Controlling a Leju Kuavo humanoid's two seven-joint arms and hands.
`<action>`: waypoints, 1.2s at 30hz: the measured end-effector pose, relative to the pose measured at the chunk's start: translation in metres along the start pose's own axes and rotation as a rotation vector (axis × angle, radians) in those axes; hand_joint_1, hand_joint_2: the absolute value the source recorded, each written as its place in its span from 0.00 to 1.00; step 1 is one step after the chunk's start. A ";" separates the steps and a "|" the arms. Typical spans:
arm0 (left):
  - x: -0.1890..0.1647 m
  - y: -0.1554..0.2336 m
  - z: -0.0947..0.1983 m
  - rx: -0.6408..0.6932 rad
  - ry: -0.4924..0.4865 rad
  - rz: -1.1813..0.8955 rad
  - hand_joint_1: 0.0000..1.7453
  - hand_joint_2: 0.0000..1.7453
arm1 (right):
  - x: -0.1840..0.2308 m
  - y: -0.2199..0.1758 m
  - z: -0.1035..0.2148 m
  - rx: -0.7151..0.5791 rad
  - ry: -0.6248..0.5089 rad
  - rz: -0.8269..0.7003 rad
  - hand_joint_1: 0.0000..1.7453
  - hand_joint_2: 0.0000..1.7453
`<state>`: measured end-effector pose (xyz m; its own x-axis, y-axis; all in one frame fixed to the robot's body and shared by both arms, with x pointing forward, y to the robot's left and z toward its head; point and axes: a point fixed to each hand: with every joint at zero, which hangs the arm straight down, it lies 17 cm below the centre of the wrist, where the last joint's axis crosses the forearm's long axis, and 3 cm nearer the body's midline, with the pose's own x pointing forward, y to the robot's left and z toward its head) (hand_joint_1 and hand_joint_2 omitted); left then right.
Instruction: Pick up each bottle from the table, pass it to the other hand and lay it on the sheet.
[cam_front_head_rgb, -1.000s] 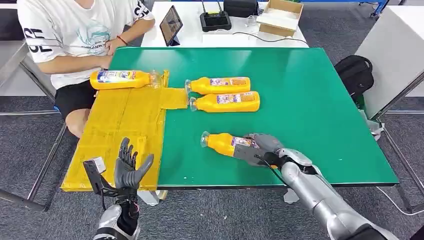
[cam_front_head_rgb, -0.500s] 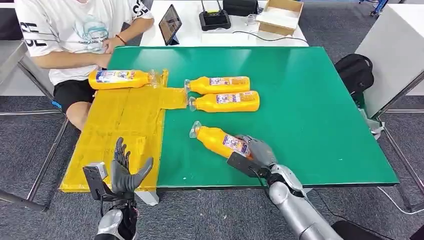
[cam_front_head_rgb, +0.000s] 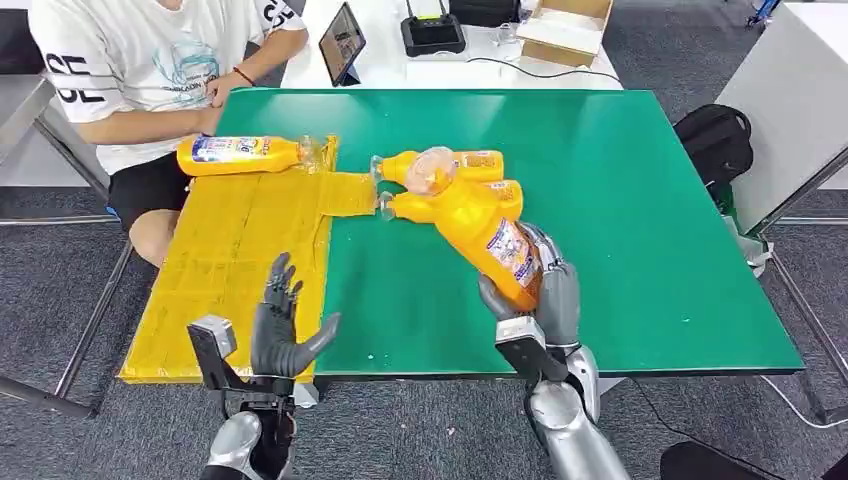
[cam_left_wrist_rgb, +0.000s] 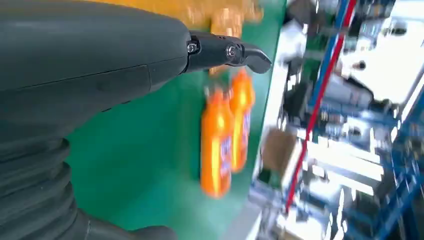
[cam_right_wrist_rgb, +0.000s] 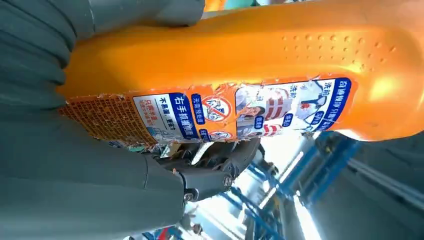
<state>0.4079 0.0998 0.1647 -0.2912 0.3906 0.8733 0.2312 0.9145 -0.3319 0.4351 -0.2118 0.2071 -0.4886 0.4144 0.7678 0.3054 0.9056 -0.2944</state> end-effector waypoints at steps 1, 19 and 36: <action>0.001 -0.007 0.000 -0.019 0.001 0.019 0.00 1.00 | 0.001 -0.002 0.002 -0.010 -0.007 -0.012 1.00 1.00; 0.026 -0.104 0.015 -0.324 0.016 0.258 0.00 1.00 | 0.047 0.105 0.058 0.224 -0.070 -0.159 1.00 1.00; 0.024 -0.111 0.020 -0.358 0.026 0.265 0.00 1.00 | 0.061 0.166 0.080 0.372 -0.041 -0.250 1.00 1.00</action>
<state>0.3569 0.0094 0.2159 -0.1559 0.5997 0.7849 0.6030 0.6872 -0.4052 0.3908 -0.0293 0.1599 -0.5447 0.1753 0.8201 -0.1367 0.9463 -0.2931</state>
